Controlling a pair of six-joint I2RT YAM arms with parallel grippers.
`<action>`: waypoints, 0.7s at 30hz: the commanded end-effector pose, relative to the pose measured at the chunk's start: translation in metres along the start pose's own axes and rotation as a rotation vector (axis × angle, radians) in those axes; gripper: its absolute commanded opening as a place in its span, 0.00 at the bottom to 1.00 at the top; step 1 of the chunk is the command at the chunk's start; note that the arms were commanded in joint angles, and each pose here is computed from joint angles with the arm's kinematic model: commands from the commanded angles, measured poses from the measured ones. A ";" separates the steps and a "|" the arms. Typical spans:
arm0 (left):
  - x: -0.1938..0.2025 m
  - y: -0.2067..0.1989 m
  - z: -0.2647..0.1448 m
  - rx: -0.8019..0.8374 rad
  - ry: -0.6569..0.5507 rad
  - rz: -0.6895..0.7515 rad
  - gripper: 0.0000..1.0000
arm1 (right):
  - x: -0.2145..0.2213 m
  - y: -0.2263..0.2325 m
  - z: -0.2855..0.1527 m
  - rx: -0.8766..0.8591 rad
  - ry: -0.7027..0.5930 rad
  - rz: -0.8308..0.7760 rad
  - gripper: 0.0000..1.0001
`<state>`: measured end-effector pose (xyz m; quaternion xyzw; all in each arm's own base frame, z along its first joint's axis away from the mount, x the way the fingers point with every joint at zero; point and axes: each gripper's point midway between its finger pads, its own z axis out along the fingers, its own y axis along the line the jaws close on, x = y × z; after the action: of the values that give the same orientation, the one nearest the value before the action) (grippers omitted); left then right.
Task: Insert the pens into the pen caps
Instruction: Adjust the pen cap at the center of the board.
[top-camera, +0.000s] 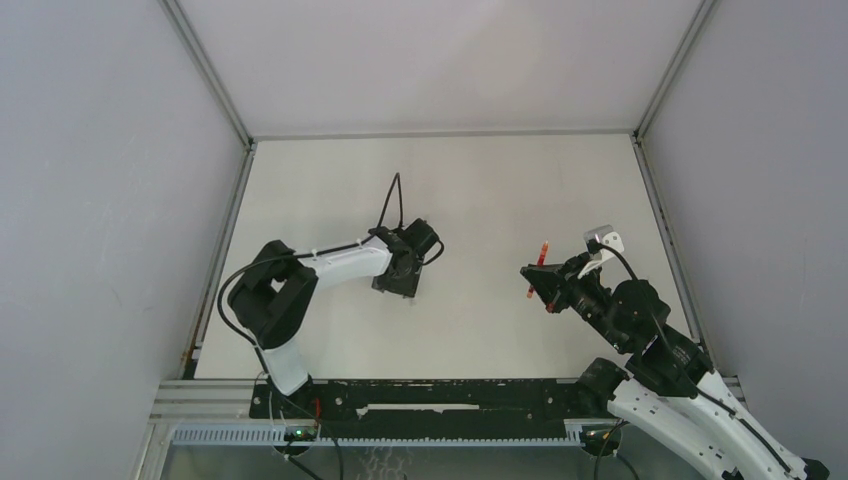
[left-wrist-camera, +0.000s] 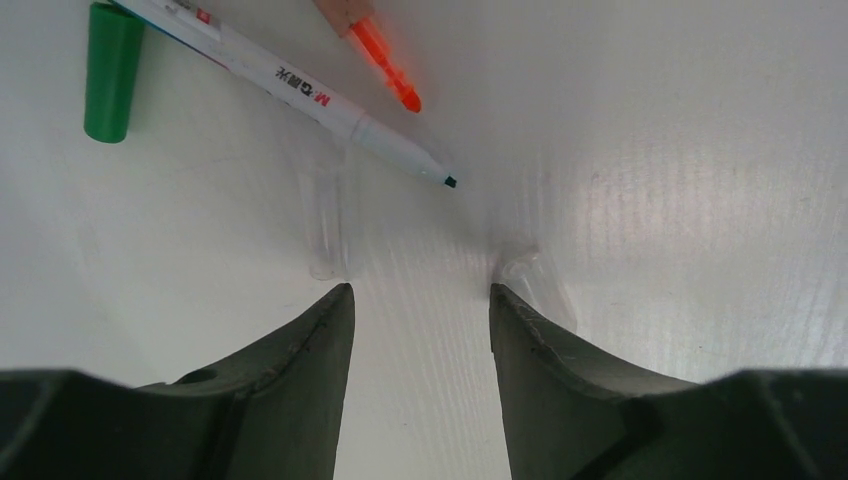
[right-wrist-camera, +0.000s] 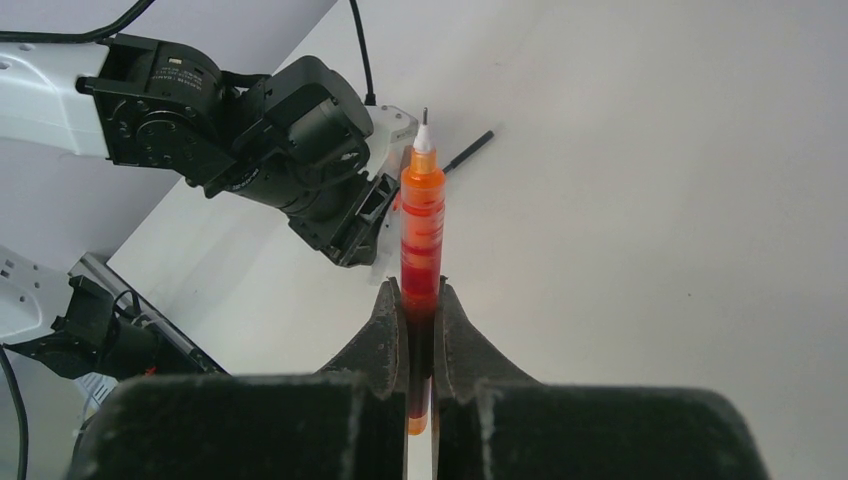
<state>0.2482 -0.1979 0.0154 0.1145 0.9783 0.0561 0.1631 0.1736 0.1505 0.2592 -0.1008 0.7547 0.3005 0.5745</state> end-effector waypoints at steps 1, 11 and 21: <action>0.008 -0.014 0.011 0.023 0.032 -0.002 0.57 | -0.012 0.004 -0.001 -0.011 -0.043 0.027 0.00; -0.002 0.001 -0.004 -0.038 -0.018 -0.023 0.58 | -0.011 0.004 -0.001 -0.011 -0.043 0.027 0.00; -0.026 0.005 -0.050 0.009 -0.133 -0.082 0.58 | -0.010 0.003 -0.001 -0.009 -0.039 0.032 0.00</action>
<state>0.2450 -0.1892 0.0354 0.0979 0.9753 0.0753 0.1831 0.1730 0.1500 0.2591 -0.0981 0.7551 0.3021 0.5735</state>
